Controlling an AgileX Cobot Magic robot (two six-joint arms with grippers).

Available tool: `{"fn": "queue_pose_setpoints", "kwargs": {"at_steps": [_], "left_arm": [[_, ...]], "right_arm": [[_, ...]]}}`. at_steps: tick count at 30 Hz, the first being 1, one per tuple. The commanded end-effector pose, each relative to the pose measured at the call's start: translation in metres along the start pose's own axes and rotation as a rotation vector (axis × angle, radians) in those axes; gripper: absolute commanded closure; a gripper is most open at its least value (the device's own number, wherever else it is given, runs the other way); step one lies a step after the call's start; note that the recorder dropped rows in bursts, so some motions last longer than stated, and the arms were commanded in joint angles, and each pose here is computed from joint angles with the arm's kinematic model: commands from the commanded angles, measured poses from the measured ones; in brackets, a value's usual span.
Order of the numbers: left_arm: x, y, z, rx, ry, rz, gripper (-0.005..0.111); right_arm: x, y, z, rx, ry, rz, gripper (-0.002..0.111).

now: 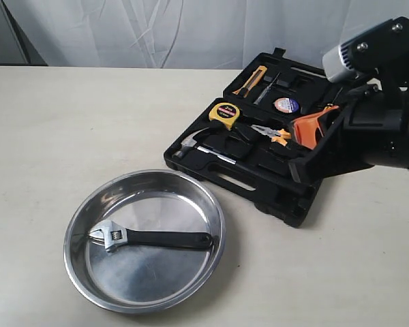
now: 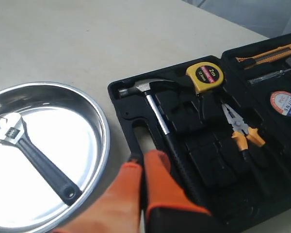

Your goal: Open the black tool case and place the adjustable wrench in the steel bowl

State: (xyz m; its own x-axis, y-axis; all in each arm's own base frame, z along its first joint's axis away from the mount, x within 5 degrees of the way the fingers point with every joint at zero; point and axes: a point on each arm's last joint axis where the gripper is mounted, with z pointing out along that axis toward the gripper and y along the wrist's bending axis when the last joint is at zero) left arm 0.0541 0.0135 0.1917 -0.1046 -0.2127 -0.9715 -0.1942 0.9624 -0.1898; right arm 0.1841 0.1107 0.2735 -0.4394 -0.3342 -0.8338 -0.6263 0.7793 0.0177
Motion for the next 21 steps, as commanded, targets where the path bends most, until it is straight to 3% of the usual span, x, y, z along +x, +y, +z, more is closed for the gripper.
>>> {"fn": "queue_pose_setpoints", "kwargs": {"at_steps": [1,6,11,21], "left_arm": [[-0.001,-0.001,0.0,0.009,-0.003,0.001,0.106],[-0.001,-0.001,0.0,0.009,-0.003,0.001,0.106],[-0.001,-0.001,0.0,0.009,-0.003,0.001,0.106],[-0.001,-0.001,0.0,0.009,-0.003,0.001,0.106]], "right_arm": [[-0.003,0.001,-0.01,0.01,-0.044,-0.011,0.108],[-0.004,-0.009,-0.066,0.137,-0.235,0.029,0.108],[0.049,-0.01,-0.126,0.43,-0.445,0.199,0.108],[0.114,0.003,-0.11,0.468,-0.433,0.228,0.108]]}}
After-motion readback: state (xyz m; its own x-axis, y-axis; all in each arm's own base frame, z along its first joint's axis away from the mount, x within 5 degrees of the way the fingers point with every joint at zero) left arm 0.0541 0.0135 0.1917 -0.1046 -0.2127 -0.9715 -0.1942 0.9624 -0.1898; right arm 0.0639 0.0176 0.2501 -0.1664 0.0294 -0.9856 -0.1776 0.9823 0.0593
